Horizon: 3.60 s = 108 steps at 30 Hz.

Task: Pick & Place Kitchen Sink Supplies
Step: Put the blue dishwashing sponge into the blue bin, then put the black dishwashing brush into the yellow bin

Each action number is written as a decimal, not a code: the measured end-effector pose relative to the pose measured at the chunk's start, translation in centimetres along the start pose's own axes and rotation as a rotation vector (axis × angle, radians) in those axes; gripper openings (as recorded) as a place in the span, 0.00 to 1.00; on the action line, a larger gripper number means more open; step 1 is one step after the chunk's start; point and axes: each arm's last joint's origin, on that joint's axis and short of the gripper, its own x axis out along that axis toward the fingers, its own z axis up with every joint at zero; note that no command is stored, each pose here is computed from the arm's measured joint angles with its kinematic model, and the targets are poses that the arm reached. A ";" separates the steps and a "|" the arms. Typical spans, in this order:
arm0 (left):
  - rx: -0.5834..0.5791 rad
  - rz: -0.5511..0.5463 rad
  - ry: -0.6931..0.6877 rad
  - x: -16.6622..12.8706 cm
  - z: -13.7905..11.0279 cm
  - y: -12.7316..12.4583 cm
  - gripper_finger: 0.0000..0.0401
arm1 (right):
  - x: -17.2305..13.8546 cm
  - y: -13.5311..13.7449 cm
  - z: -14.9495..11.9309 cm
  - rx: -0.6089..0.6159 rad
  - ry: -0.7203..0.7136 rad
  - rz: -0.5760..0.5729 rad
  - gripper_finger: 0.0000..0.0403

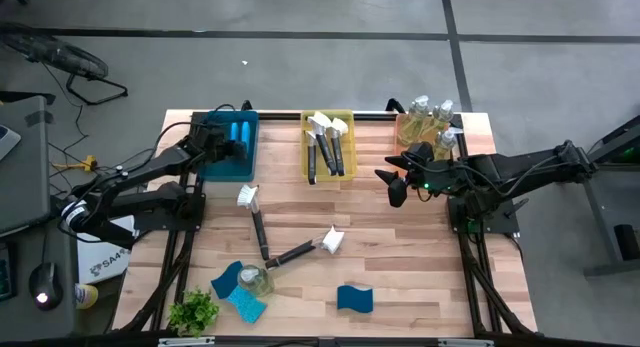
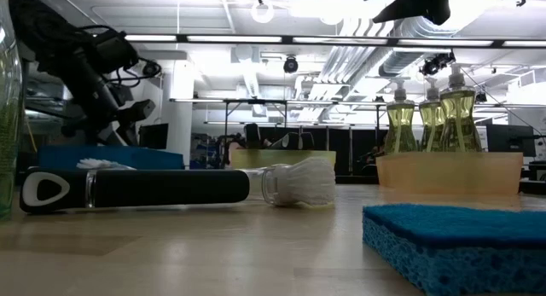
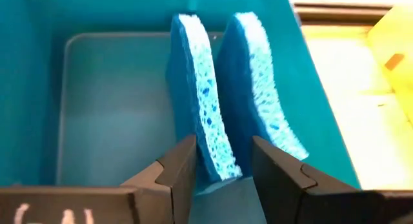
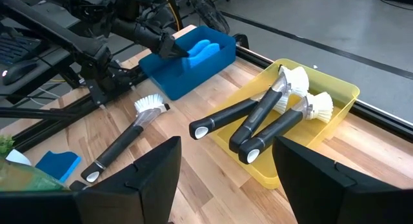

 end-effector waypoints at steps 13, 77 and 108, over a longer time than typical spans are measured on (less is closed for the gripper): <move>0.004 0.017 0.006 -0.2 0.2 0.0 0.57 | 0.0 0.0 0.0 0.000 0.009 0.013 0.59; 0.104 -0.766 -0.199 -18.0 9.6 -8.5 0.78 | 2.9 3.2 -1.7 -0.075 0.237 0.373 0.59; 0.046 -0.929 -0.240 -22.0 7.2 -10.3 0.78 | 18.4 13.5 -3.4 -0.745 0.573 0.485 0.59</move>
